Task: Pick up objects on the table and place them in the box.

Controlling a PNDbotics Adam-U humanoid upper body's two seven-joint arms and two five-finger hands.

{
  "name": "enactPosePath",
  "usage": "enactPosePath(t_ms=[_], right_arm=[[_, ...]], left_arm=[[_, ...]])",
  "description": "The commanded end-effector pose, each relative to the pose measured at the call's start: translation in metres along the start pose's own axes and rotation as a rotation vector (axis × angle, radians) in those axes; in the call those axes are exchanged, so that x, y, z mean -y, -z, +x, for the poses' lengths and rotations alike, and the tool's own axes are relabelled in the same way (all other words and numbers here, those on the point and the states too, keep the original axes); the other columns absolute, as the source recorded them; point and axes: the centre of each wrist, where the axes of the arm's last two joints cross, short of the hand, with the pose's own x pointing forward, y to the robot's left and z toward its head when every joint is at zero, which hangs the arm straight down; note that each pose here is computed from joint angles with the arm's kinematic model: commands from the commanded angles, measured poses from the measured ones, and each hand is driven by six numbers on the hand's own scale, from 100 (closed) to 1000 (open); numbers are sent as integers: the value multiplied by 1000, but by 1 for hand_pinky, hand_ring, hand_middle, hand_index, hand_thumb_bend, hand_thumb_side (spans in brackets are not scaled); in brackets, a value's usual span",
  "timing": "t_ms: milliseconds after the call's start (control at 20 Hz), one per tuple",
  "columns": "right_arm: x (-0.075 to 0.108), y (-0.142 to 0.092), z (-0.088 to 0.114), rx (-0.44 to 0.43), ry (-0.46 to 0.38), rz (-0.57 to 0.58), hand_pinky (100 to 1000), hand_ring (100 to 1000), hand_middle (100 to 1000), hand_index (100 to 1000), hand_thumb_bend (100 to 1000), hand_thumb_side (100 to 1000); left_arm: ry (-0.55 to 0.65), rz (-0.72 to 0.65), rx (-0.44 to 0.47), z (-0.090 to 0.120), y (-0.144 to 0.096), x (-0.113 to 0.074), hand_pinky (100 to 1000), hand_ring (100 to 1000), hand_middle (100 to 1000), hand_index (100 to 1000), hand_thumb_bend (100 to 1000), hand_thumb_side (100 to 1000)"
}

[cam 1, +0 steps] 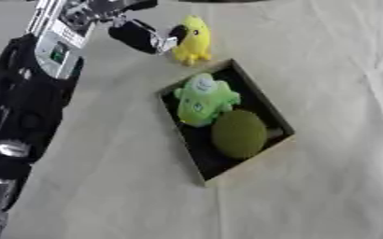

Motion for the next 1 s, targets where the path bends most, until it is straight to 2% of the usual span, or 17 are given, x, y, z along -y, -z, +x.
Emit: enactPosePath(t_ms=[50, 150, 250, 500, 600, 750, 850, 1000], right_arm=[[2, 6, 7, 31, -10, 16, 903, 867, 623, 774, 100, 531], [2, 7, 7, 33, -7, 19, 903, 867, 622, 774, 100, 531], [2, 8, 8, 35, -5, 21, 903, 867, 622, 774, 100, 531], [1, 8, 8, 36, -4, 25, 904, 867, 621, 774, 100, 531], [1, 9, 8, 37, -2, 27, 904, 867, 621, 774, 100, 531], [0, 10, 8, 39, 3, 28, 904, 867, 620, 773, 100, 531], [0, 11, 9, 40, 6, 29, 904, 867, 620, 773, 100, 530], [-1, 11, 9, 40, 9, 29, 904, 866, 618, 773, 100, 529]], left_arm=[[23, -32, -40, -15, -7, -13, 968, 924, 860, 972, 100, 330], [1, -32, -72, -21, -6, -11, 968, 923, 859, 971, 100, 315], [-16, -31, -100, -27, -3, -7, 969, 925, 862, 972, 100, 362], [-31, -59, -140, -38, 2, 7, 981, 940, 874, 973, 100, 498], [-39, -74, -154, -42, 4, 15, 987, 946, 873, 966, 100, 629], [-45, -110, -164, -45, 7, 24, 996, 951, 870, 963, 100, 772], [-40, -134, -164, -46, 9, 29, 1000, 952, 871, 961, 100, 824], [-23, -153, -152, -47, 12, 33, 1000, 952, 872, 963, 100, 835]])
